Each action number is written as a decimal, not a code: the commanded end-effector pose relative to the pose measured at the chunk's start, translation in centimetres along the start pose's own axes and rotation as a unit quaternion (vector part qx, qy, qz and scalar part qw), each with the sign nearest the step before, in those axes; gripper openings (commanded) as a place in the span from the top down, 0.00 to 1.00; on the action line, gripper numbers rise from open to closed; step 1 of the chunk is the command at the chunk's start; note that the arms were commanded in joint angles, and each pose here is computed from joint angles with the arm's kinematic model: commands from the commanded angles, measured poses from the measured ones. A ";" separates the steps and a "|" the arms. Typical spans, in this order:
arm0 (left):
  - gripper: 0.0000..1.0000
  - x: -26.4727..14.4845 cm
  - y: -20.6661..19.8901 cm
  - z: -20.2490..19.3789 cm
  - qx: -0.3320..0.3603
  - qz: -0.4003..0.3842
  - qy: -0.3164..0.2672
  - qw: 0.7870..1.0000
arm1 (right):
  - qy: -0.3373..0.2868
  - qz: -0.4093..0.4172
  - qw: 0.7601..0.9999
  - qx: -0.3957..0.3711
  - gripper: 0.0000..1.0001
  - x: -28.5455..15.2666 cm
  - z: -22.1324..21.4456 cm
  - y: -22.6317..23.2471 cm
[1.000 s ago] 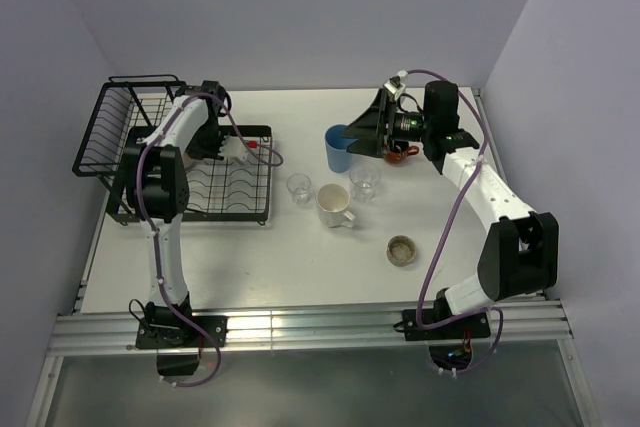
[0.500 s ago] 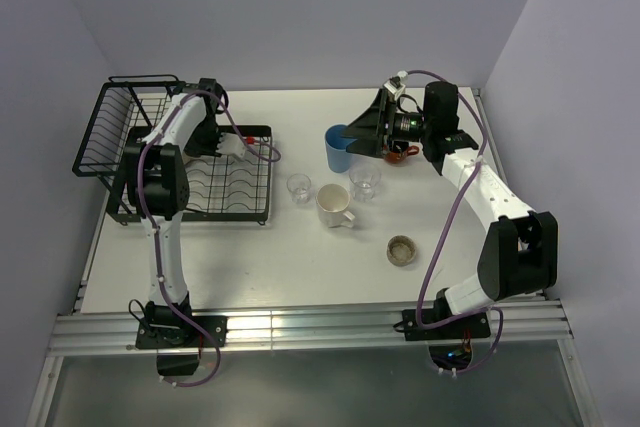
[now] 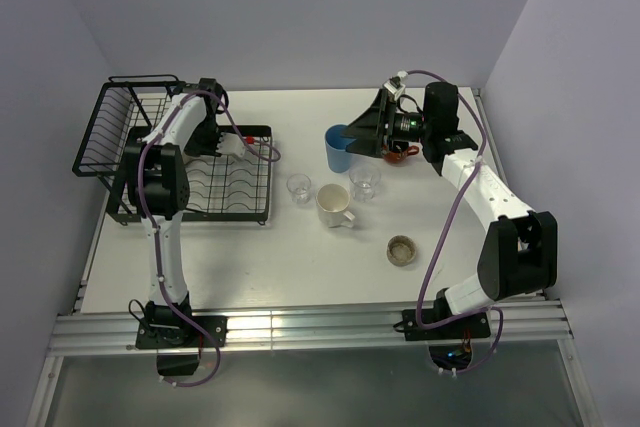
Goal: Load the cups into the dish rack
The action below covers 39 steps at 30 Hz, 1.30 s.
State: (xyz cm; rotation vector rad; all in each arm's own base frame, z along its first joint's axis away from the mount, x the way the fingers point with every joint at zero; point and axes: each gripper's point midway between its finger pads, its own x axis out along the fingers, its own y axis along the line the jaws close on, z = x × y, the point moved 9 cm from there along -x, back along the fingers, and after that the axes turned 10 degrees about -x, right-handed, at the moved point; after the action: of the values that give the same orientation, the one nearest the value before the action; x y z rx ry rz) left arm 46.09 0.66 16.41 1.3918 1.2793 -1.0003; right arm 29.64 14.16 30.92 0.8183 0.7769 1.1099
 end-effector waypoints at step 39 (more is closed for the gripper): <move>0.48 -1.9 2.0 -2.3 0.008 0.056 0.036 0.998 | 0.002 0.026 1.000 -0.017 0.00 -0.1 -0.1 0.4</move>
State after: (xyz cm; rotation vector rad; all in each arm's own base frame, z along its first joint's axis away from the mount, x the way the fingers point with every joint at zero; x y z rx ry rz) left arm 47.26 2.30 17.44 1.4608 1.2672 -0.9258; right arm 29.53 14.19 30.66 0.8383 0.7810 1.1254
